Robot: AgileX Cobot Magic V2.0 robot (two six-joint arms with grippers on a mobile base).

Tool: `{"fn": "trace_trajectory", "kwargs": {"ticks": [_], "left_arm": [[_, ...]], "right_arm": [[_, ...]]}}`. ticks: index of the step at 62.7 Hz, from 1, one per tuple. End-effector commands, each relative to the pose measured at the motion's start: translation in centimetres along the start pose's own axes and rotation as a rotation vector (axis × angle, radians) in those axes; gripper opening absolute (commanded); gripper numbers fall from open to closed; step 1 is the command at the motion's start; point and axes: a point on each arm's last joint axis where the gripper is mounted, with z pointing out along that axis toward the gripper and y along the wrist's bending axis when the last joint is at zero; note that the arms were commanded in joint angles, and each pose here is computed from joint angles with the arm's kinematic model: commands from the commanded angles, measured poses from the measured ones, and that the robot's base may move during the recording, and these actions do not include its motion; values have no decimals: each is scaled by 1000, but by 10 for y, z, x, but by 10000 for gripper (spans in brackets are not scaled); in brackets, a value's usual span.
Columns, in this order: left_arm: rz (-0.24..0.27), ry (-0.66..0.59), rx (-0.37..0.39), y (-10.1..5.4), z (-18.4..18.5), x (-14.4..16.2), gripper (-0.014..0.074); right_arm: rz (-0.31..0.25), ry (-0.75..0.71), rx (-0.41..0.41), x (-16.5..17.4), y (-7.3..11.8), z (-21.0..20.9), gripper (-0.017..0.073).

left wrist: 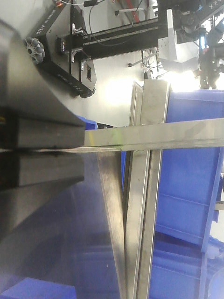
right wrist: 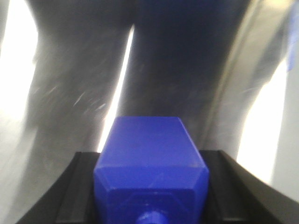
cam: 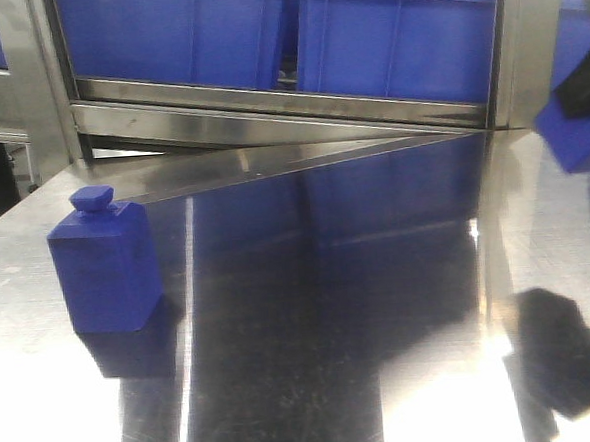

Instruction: Pick and sort blue part to right shelf

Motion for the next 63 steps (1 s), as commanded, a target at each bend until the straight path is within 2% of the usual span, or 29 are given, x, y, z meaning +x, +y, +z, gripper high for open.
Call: {"fn": "trace_trajectory", "kwargs": {"ticks": [1,10,19,29,37,49,63], "left_arm": [[-12,-82,-11,1,-1,-1,122],[-12,-82,-11,1,-1,-1,122],[-12,-82,-11,1,-1,-1,122],[-12,-82,-11,1,-1,-1,122],[-12,-82,-11,1,-1,-1,122],[-12,-82,-11,1,-1,-1,122],[-12,-82,-11,1,-1,-1,122]], "right_arm": [[11,-226,40,-16,-9,-25,393],[14,-324,76,-4,-14,-50,393],[-42,-419,97,11,-13,-74,393],[-76,-533,108,21,-11,-102,393],[-81,-625,122,28,-10,-125,393],[-95,-676,133,37,-8,-143,393],[-95,-678,134,38,-8,-144,393]]}}
